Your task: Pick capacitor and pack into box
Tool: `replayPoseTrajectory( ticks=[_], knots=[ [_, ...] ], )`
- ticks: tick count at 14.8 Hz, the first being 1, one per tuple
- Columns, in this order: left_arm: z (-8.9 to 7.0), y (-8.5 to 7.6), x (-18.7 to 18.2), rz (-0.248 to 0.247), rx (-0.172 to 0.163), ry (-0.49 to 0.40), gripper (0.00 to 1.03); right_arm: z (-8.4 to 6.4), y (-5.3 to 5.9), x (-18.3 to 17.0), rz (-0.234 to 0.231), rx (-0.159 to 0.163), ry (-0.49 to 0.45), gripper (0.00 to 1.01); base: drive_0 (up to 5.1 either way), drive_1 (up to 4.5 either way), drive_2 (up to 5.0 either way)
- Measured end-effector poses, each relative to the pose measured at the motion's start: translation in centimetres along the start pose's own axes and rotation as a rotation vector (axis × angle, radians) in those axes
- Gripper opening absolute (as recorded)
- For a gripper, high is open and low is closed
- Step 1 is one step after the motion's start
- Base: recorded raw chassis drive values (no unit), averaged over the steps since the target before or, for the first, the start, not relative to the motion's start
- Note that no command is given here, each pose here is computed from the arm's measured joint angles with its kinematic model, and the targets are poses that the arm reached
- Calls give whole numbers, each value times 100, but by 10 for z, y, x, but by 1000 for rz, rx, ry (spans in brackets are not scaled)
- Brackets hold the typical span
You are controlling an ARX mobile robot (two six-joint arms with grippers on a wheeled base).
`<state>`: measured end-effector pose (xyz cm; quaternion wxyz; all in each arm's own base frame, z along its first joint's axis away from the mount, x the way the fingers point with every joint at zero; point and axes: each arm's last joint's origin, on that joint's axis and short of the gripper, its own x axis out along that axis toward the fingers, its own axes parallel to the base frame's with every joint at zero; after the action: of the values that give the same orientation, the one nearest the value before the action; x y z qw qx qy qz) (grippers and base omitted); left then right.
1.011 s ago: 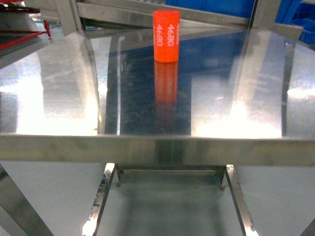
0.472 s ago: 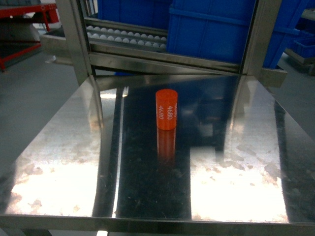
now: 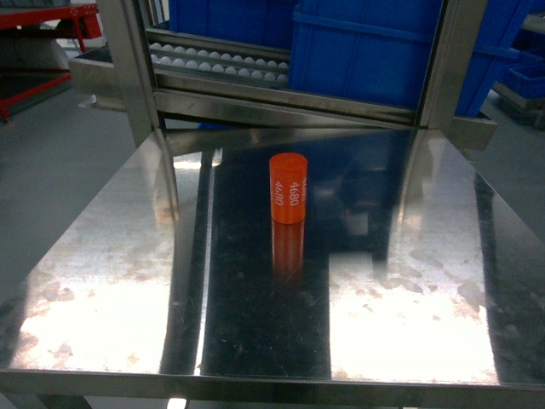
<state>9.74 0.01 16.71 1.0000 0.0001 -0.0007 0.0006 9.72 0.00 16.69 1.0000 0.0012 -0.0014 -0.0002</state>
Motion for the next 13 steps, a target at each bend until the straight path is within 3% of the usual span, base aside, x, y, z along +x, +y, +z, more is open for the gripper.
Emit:
replayPoseTrajectory(
  ticks=[13],
  knots=[
    [0, 0, 0, 0, 0, 0, 98, 0, 0, 0, 0, 0, 0, 98, 0, 0, 0]
  ],
)
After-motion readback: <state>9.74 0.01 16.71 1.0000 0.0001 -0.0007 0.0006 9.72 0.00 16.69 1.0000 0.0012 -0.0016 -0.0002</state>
